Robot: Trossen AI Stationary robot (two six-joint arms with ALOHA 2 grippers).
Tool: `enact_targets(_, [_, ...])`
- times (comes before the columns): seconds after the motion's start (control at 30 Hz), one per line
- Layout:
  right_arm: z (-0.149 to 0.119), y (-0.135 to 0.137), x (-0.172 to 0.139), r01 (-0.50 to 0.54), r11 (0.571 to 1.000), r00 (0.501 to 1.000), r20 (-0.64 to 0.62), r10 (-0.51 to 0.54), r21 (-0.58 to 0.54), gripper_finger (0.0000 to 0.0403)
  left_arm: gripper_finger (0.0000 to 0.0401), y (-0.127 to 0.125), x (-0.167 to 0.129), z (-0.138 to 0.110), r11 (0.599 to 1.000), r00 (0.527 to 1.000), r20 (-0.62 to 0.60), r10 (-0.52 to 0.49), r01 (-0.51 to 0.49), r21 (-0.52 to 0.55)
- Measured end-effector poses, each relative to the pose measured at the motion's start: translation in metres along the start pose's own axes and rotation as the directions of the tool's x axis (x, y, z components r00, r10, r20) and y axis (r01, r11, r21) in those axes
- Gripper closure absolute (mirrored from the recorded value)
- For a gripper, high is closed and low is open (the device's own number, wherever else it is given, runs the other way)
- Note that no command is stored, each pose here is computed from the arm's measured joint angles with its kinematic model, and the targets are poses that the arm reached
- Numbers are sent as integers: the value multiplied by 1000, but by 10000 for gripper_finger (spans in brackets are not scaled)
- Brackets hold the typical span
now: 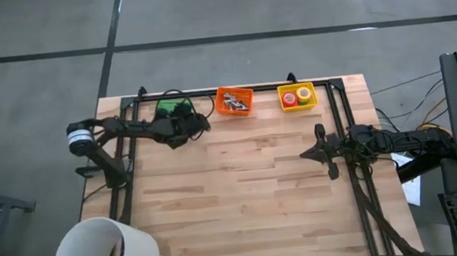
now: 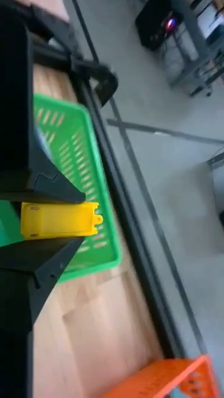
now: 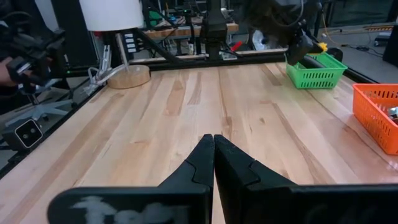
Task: Pick and place Stapler, Stapler remover, tape
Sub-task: Put the yellow stapler into the green bin, then adjust the green bin
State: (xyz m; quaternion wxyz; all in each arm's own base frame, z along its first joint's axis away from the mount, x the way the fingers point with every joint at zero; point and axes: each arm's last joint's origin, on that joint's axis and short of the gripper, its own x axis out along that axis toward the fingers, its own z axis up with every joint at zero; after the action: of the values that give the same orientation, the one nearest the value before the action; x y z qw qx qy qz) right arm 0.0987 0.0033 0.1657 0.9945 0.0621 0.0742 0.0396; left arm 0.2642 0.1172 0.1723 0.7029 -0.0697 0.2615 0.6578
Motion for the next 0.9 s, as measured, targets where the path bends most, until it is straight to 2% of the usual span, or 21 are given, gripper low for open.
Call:
enact_targets(0.27, [0, 0, 0, 0, 1000, 1000, 0, 0, 0, 394, 303, 1, 8, -15, 999, 999, -46, -28, 26, -29])
enact_targets(0.7, [0, 0, 0, 0, 1000, 1000, 0, 0, 0, 394, 291, 1, 9, -16, 999, 999, -44, -32, 31, -29])
enact_targets(0.9, [0, 0, 0, 0, 1000, 1000, 0, 0, 0, 394, 296, -4, 2, -19, 993, 990, -80, -113, 114, 9])
